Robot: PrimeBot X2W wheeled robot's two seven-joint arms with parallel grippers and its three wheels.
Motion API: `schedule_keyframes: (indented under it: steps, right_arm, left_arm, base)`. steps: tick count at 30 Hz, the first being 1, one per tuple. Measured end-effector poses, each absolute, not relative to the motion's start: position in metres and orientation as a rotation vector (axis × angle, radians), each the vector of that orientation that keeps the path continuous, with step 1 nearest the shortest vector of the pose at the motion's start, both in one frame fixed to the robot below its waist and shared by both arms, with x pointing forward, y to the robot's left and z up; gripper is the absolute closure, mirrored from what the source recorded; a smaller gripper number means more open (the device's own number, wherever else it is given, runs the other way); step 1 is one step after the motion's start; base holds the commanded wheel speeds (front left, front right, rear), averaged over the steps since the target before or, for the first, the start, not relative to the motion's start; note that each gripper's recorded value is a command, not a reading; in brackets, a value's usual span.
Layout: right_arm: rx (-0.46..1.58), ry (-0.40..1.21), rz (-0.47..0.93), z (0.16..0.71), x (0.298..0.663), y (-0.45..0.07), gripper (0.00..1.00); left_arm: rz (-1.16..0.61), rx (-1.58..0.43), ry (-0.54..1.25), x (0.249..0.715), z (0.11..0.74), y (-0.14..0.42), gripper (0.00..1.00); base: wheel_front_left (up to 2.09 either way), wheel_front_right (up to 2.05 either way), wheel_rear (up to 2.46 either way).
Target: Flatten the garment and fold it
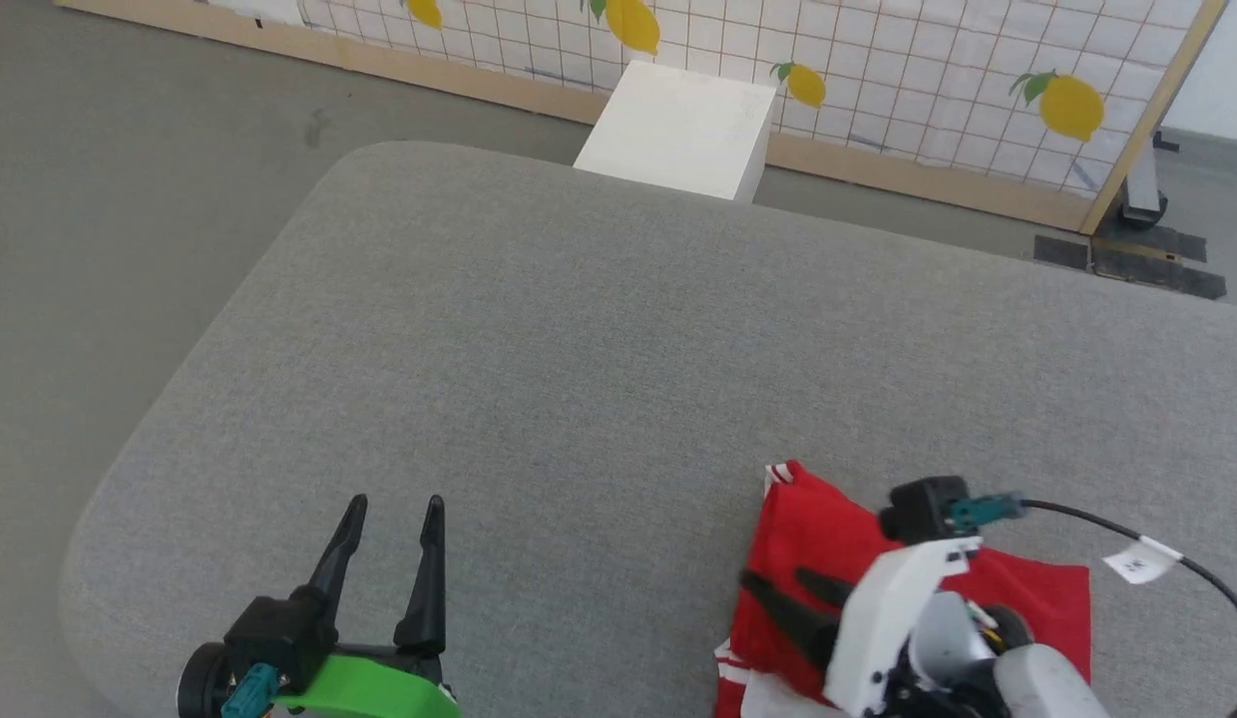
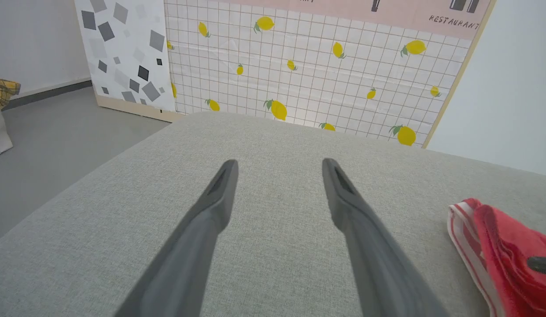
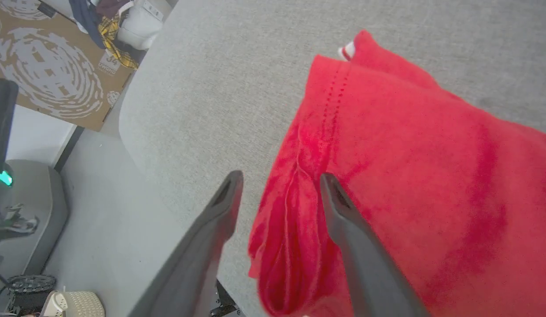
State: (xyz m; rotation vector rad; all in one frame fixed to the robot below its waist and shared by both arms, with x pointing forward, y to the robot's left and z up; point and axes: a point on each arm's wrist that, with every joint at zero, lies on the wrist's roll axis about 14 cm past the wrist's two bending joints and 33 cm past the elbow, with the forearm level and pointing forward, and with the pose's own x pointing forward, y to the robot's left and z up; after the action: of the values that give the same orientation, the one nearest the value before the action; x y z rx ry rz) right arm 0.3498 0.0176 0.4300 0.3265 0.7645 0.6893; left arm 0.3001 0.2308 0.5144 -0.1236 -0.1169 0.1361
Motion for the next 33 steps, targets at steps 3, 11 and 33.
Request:
schedule_keyframes:
  steps: [3, 11, 33]
  right_arm:
    - [0.352, 0.730, 0.743, 0.445, 0.347, 0.033, 0.00]
    - [0.169, 0.416, 0.621, 0.505, 0.399, -0.008, 0.00]
    - [-0.118, -0.129, 0.080, 0.564, 0.376, -0.205, 0.00]
  left_arm:
    - [0.136, -0.124, -0.121, 0.301, 0.515, 0.232, 0.00]
    - [0.088, -0.129, -0.138, 0.310, 0.520, 0.220, 0.00]
    - [-0.068, -0.165, -0.156, 0.334, 0.529, 0.175, 0.00]
  base:
    - [0.00, 0.00, 0.00]
    - [0.00, 0.00, 0.00]
    - [0.00, 0.00, 0.00]
